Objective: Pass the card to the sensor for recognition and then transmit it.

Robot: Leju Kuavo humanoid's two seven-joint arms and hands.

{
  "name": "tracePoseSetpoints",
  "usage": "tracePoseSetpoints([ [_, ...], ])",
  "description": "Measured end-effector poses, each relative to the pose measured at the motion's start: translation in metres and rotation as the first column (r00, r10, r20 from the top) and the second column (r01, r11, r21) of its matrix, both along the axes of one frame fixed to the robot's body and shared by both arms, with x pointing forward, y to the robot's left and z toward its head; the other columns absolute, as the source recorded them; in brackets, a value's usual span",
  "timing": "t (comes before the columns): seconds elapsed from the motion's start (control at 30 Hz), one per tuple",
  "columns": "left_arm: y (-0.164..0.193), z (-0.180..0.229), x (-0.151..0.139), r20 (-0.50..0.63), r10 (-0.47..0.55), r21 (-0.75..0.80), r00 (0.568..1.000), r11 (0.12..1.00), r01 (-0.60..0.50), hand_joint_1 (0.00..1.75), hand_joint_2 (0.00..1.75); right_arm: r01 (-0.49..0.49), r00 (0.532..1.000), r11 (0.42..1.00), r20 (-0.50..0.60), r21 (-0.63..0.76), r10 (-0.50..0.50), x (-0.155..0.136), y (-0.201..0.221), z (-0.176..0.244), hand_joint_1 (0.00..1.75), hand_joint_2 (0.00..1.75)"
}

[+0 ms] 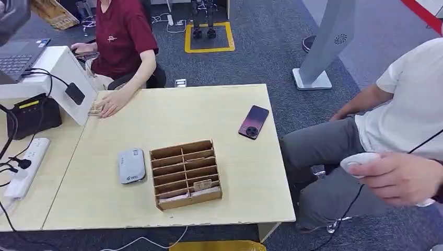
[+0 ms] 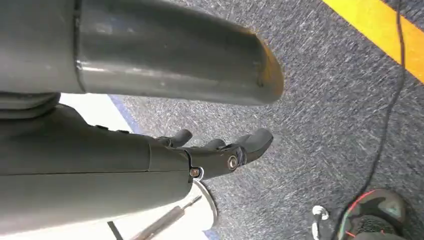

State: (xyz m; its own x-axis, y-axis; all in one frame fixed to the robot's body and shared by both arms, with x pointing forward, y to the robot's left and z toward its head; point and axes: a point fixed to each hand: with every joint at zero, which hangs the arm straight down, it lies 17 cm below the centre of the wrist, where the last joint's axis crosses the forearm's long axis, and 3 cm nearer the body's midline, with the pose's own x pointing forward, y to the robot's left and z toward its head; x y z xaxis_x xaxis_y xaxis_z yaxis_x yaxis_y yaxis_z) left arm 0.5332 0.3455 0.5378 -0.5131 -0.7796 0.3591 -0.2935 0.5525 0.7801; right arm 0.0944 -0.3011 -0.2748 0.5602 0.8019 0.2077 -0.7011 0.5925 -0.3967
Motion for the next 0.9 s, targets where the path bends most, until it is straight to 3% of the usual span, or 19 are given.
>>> tracePoseSetpoints([
  [0.1, 0.038, -0.032, 0.020, 0.059, 0.253, 0.136, 0.966, 0.956, -0.259, 1.75, 1.75, 0.000, 1.000, 1.000, -0.005, 0.006, 0.000, 0.000, 0.003, 0.000, 0.00, 0.00],
  [0.17, 0.059, -0.056, 0.031, 0.111, 0.398, 0.215, 0.911, 0.885, -0.413, 1.75, 1.75, -0.002, 1.000, 1.000, -0.009, 0.014, 0.002, 0.001, 0.008, 0.000, 0.00, 0.00],
  [0.3, 0.070, -0.114, 0.053, 0.207, 0.540, 0.297, 0.815, 0.759, -0.579, 1.75, 1.75, -0.006, 1.000, 1.000, -0.016, 0.020, 0.006, 0.006, 0.013, 0.000, 0.00, 0.00],
  [0.37, 0.067, -0.148, 0.064, 0.193, 0.575, 0.330, 0.795, 0.725, -0.604, 1.75, 1.75, -0.010, 1.000, 1.000, -0.013, 0.021, 0.010, 0.011, 0.014, 0.001, 0.00, 0.00],
  [0.5, 0.059, -0.194, 0.078, 0.115, 0.593, 0.362, 0.797, 0.723, -0.589, 1.75, 1.75, -0.011, 1.000, 1.000, -0.010, 0.021, 0.011, 0.014, 0.014, 0.001, 0.00, 0.00],
  [0.9, 0.035, -0.256, 0.084, 0.007, 0.591, 0.392, 0.806, 0.740, -0.547, 1.75, 1.75, -0.009, 1.000, 1.000, -0.013, 0.016, 0.009, 0.012, 0.013, 0.001, 0.00, 0.00],
])
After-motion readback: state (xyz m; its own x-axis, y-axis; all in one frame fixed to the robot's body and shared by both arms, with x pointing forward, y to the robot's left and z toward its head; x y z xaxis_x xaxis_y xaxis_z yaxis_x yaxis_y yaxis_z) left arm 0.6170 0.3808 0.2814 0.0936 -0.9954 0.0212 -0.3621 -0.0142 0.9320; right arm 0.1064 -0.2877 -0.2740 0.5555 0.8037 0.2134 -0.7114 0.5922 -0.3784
